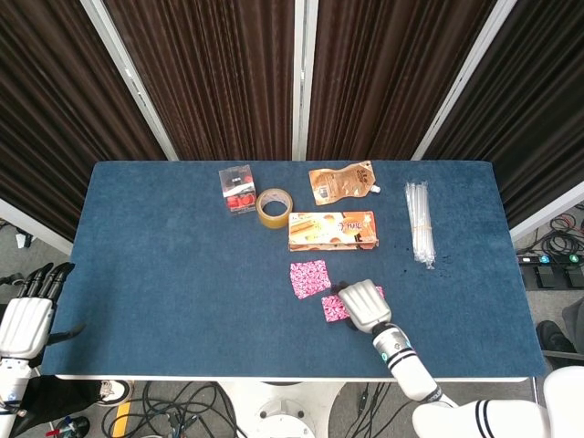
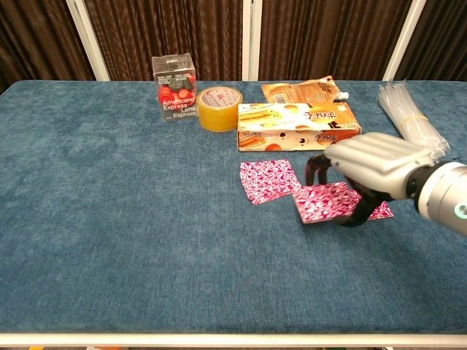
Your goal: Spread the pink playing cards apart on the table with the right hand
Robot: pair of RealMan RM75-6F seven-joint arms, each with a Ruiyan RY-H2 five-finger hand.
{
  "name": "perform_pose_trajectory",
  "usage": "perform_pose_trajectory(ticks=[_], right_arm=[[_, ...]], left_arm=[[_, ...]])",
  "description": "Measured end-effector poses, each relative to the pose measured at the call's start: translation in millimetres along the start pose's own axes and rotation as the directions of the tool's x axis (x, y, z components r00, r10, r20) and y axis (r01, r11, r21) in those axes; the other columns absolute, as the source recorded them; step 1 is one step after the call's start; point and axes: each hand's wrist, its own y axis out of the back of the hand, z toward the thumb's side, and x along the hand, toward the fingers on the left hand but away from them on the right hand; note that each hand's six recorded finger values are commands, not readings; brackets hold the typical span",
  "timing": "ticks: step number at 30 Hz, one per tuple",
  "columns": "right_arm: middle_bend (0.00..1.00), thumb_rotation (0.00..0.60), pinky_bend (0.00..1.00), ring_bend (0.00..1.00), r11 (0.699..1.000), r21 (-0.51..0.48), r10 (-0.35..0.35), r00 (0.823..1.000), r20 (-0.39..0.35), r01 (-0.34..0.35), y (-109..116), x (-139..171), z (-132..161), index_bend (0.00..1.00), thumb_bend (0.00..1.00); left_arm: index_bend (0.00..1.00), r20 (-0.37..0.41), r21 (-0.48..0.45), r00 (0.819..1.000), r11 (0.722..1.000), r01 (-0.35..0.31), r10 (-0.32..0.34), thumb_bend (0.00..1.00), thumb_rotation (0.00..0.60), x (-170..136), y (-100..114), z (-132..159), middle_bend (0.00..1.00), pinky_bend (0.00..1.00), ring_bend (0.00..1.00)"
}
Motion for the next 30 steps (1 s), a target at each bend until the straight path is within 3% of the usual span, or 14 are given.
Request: perform_pose_trajectory(ticks=[11,19,30], right_arm=[[0.42,0.6,0.76,0.66,0.999,0.026,0.038,0.995,-0.09,-0.036,-15,3,39,0.43,0.2],[0.39,0.6,0.76,0.66,0.998,0.044,0.059,0.992,-0.108,-0.054,-23,8,46,0.43,0.19],[0.21,0.6,0.76,0.64,0.993,0.063,0.106,0.989,-0.104,-0.099,-30,5,42,0.22,0.11]], left_arm=[[0.06,-0.01,-0.005,1.0,1.0,-0.003,0.003,0.0,0.6,-1,1,-4,0.07,0.1,0.0],[0.06,-0.012,-0.007,1.0,1.0,-0.004,0.004,0.0,0.6,-1,1,-5,0.07,0.1,0.0],[0.06,-0.017,-0.012,1.0,1.0,-0.002,0.002,0.0,0.6,-1,1,-7,0.07,0.11,0.0]])
